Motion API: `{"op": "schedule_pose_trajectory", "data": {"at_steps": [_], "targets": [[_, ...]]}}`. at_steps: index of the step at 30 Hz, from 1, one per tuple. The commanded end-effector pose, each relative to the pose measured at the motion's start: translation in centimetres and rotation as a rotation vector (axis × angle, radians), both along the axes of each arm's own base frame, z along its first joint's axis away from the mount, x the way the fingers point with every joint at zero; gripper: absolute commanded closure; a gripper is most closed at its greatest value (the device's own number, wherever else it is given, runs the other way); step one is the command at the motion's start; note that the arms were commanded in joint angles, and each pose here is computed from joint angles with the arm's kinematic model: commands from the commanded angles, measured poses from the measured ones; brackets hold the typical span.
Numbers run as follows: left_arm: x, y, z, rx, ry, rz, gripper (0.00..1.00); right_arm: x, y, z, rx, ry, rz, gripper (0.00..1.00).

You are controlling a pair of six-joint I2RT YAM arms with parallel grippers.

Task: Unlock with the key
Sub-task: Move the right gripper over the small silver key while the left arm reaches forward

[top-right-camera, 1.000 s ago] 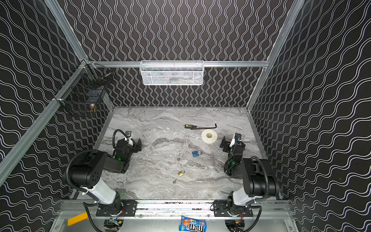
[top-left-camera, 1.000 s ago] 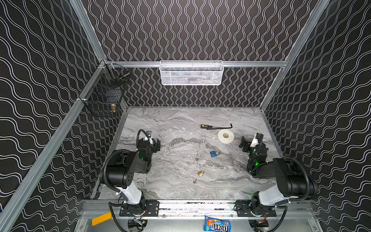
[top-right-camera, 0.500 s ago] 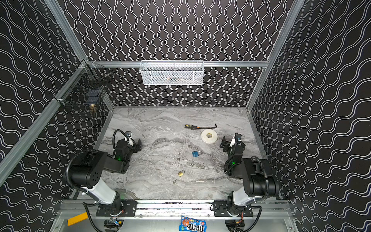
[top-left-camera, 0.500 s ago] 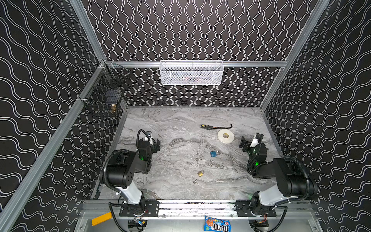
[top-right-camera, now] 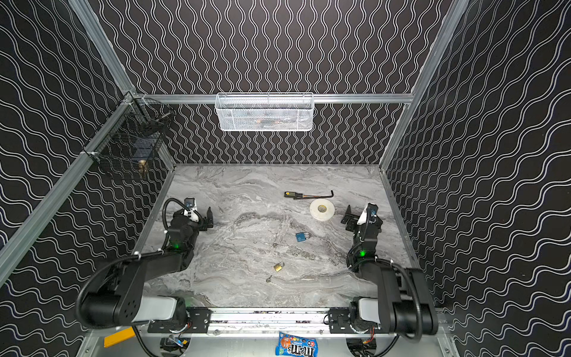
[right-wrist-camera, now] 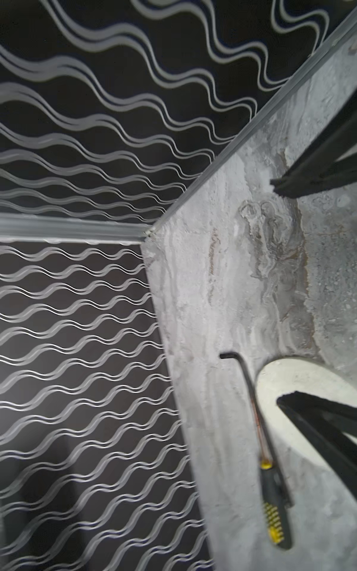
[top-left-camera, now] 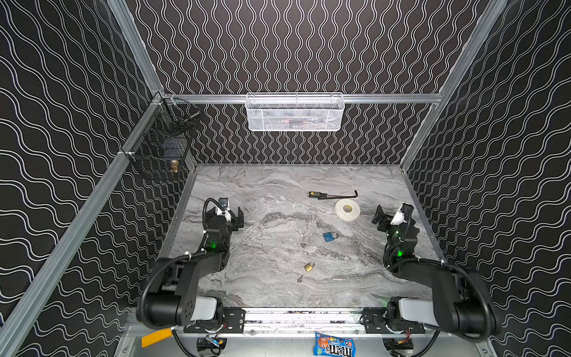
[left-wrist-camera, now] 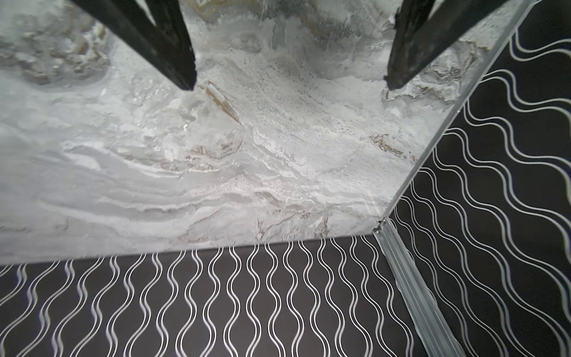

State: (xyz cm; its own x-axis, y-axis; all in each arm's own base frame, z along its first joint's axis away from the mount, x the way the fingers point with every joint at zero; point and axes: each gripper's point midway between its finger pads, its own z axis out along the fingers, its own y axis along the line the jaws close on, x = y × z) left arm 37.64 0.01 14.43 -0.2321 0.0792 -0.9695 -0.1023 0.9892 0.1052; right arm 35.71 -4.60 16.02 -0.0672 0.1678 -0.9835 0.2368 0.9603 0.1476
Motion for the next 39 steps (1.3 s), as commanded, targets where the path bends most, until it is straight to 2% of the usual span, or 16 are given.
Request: {"op": "schedule_pose_trajectory", "data": {"at_steps": [1,5,7,9,11,14,20,26,32,35,39], "targets": [[-1.2,-0.1,0.3,-0.061,0.026,0.001,0.01,-1.0,-0.6,-0.4,0.087,0.036,-0.047,0.01],[-2.4,0.2,2.2,-0.176,0.001,0.04,0.01,-0.7,0.1,1.0,0.152,0.078,-0.012,0.01],[-2.9,0.6,2.8,-0.26,0.012,0.085,0.01,-0.7,0.0,1.0,0.262,0.13,-0.048,0.01],[-3.6,1.0,3.0,-0.352,0.048,0.14,0.01,-1.0,-0.1,-0.2,0.407,0.229,-0.113,0.01],[-4.0,1.1,2.9,-0.413,0.072,0.172,0.01,-1.0,0.6,-1.7,0.438,0.289,-0.086,0.01],[-4.5,0.8,1.9,-0.538,0.108,0.203,0.01,-2.4,0.0,-4.1,0.546,0.377,-0.197,0.01],[-4.7,-0.1,0.5,-0.632,0.184,0.187,0.01,-2.5,3.6,-4.3,0.588,0.493,0.007,0.01],[-4.6,-3.2,1.4,-0.669,0.221,0.01,0.01,-3.2,6.3,-3.1,0.547,0.536,0.189,0.01],[-5.8,-5.7,0.8,-0.687,0.329,-0.088,0.01,-4.5,8.8,-2.4,0.52,0.606,0.29,0.01],[-6.5,-7.2,0.9,-0.683,0.355,-0.147,0.01,-5.2,11.1,-2.0,0.498,0.63,0.377,0.01],[-7.5,-8.8,1.1,-0.66,0.393,-0.188,0.01,-6.1,13.6,-1.6,0.452,0.671,0.425,0.01]]}}
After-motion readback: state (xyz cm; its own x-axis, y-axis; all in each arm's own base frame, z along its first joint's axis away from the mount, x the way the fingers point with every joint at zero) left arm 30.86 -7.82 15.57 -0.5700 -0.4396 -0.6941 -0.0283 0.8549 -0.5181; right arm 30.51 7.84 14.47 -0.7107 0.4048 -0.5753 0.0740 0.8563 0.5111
